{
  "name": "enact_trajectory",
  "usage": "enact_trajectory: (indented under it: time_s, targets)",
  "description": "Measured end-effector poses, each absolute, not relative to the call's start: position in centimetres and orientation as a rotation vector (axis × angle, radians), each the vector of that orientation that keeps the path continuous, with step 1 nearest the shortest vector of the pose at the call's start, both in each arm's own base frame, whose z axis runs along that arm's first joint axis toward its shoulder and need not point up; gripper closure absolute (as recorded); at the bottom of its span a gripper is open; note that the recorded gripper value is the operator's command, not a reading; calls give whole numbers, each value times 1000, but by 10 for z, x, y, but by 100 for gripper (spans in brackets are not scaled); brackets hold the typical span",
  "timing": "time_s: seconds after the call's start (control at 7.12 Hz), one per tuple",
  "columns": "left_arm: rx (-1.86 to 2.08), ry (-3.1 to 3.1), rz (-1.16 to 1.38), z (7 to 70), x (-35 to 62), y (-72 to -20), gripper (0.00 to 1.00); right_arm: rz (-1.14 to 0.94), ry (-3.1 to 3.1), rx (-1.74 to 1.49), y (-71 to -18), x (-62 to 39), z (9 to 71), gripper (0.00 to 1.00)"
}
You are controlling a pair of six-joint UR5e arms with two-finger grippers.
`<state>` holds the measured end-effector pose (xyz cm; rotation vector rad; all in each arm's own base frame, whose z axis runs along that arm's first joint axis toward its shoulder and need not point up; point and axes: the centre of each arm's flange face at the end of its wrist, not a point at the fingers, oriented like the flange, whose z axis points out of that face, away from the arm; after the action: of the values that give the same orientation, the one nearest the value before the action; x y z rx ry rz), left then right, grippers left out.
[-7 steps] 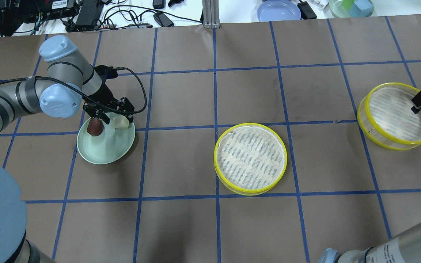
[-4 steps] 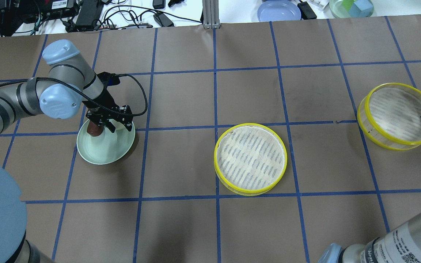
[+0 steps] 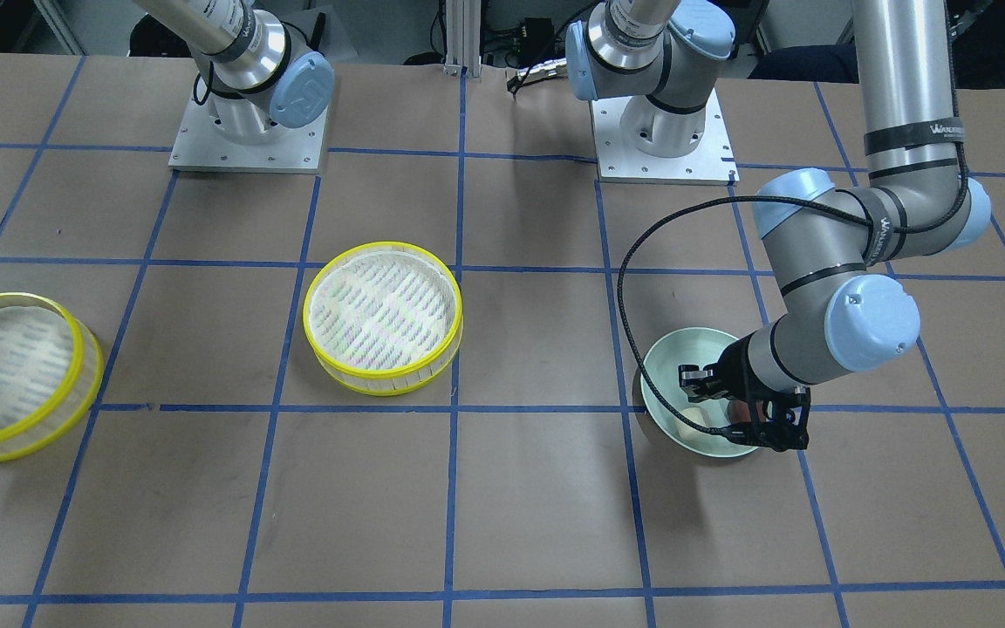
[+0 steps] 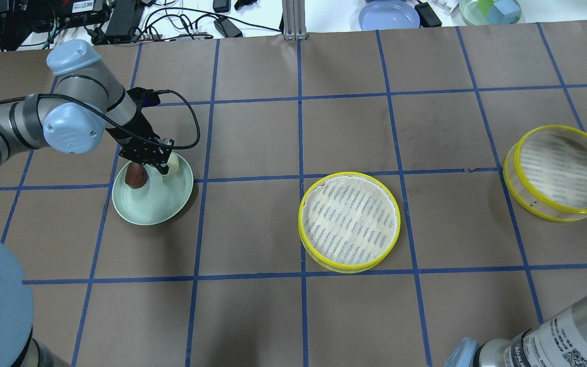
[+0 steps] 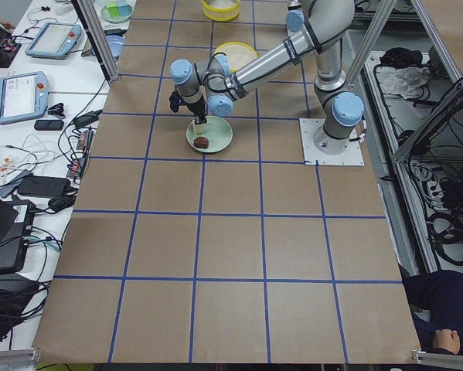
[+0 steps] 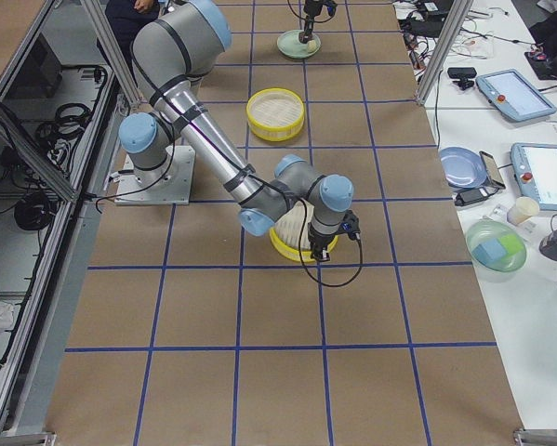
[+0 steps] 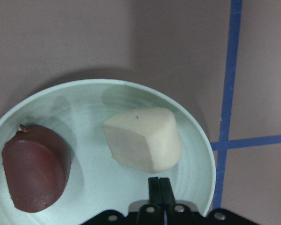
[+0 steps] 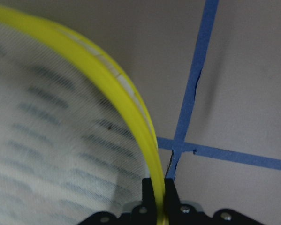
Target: Stack buns with steamer
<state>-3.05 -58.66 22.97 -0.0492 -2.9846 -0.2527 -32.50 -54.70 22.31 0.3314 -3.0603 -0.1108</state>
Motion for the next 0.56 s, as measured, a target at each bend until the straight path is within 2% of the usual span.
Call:
enact_trajectory:
  time_s: [0.14,0.28,0.56]
  targets:
    - [-45,-2985,-253,235,-30,-586,13,-116,-3064,329,-545,-322,231,100]
    - [-49,-2984,-249,236,-30,-587,0,-131,-3077,335,-542,-312,247,100]
    - [-38,-2982,-229,238,-30,-594,0,-174,-3097,366,-540,-280,273,100]
